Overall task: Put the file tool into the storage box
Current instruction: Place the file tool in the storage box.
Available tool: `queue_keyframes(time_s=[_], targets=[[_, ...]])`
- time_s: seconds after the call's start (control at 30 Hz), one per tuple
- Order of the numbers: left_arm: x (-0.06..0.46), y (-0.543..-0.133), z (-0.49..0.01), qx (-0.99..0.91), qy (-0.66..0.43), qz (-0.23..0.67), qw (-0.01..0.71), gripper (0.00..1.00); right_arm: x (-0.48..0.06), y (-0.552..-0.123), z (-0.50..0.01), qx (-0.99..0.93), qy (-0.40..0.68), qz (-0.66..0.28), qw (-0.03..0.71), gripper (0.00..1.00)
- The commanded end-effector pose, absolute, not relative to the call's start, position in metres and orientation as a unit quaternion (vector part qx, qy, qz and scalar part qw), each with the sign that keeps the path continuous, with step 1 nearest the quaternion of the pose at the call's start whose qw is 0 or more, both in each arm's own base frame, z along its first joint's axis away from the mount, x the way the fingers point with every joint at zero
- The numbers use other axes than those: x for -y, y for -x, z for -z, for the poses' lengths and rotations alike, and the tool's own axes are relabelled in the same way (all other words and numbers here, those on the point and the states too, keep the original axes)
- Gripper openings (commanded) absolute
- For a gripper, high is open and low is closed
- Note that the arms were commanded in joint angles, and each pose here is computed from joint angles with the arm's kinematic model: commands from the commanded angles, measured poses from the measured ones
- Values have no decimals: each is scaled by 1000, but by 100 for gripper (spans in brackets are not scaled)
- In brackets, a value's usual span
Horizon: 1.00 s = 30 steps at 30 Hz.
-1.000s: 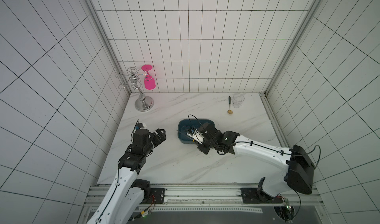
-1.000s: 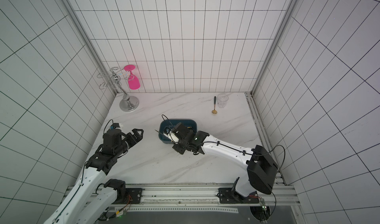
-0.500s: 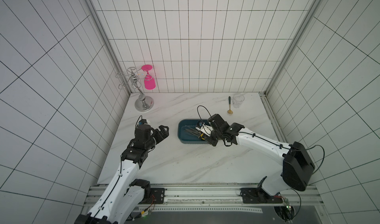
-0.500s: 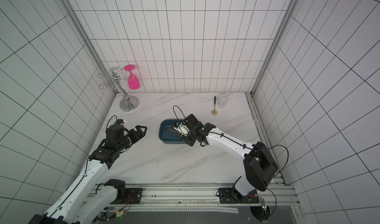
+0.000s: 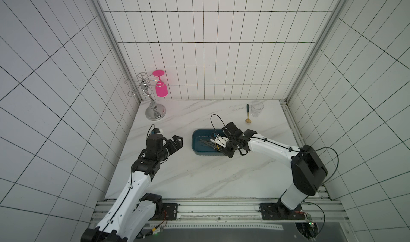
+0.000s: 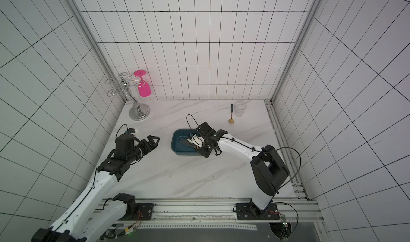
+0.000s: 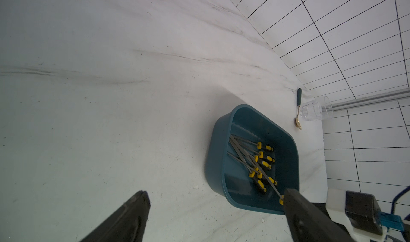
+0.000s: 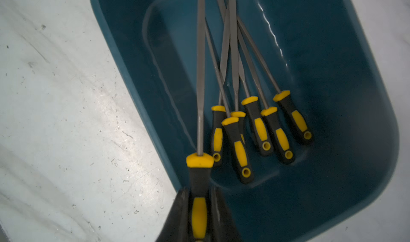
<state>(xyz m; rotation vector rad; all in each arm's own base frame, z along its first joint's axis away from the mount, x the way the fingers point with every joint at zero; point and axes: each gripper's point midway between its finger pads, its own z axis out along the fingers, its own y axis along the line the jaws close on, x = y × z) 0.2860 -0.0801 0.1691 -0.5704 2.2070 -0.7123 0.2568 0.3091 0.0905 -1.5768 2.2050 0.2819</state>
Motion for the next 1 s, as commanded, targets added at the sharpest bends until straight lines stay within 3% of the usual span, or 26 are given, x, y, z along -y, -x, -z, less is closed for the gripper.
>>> queue_keyframes(time_s=[0.0,0.4,0.57,0.73,0.93,0.97], targets=[[79,-284,-170,-860,213,273,375,98,-310,-263,-88,-792,572,-93,193,0],[77,-283,-170,-862,209,265,378,98,-316,-282,-87,-783,589,-64,191,0],[75,-284,-170,-859,212,263,384,98,-320,-291,-87,-783,587,-59,195,7],[73,-284,-170,-859,213,259,386,98,-318,-303,-88,-788,581,-33,203,36],[66,-288,-176,-854,213,242,409,98,-320,-310,-109,-789,561,-32,250,51],[64,-288,-180,-852,213,238,416,98,-320,-312,-115,-789,554,-34,263,66]])
